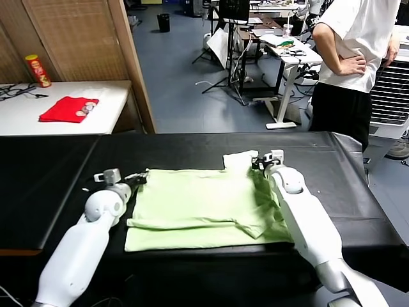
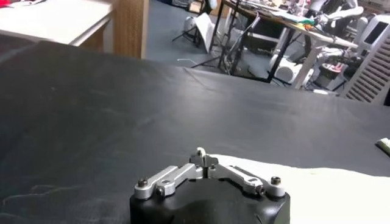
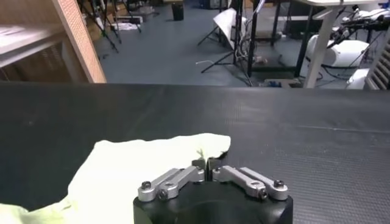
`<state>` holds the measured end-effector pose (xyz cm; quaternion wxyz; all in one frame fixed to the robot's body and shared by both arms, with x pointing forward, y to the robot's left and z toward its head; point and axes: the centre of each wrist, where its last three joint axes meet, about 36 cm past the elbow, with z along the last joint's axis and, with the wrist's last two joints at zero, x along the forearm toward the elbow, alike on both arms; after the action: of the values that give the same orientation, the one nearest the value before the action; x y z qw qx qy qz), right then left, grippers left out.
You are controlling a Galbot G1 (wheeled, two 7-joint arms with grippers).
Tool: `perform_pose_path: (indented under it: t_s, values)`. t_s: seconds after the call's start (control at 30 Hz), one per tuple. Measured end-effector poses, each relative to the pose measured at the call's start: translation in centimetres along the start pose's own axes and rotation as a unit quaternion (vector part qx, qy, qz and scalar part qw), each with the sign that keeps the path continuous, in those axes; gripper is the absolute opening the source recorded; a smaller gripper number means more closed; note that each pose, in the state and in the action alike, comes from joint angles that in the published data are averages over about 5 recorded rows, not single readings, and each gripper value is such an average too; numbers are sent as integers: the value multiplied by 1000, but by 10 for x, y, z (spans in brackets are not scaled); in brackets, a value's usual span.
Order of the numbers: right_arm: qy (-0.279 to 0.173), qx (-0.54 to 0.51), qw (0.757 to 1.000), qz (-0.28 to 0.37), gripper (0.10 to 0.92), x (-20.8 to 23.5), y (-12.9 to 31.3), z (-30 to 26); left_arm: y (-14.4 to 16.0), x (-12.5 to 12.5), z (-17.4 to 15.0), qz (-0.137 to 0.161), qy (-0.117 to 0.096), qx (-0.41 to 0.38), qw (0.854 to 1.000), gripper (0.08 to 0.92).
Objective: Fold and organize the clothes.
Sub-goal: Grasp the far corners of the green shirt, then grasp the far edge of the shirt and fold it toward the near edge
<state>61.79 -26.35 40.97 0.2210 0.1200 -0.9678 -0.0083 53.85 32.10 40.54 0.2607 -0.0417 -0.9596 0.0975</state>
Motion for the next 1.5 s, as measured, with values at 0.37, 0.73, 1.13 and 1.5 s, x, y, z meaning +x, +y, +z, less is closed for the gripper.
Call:
perform_pose_path:
  t_s: [0.37,0.73,1.13,1.5]
  values:
    - [-43,14,999,-20,124,80,-13,-2,1,61,-9,6,-48,-27,998,128]
    - [-7,69,998,-12,124,166,-4,20,-5,135,10,14,-59,-68,996,128]
    - [80,89,993,-12,124,205,19,57,-2,188,55,-10,-20,-105,994,128]
    - [45,86,995,-16,560,225,16,39,-9,207,77,-22,20,-112,993,440]
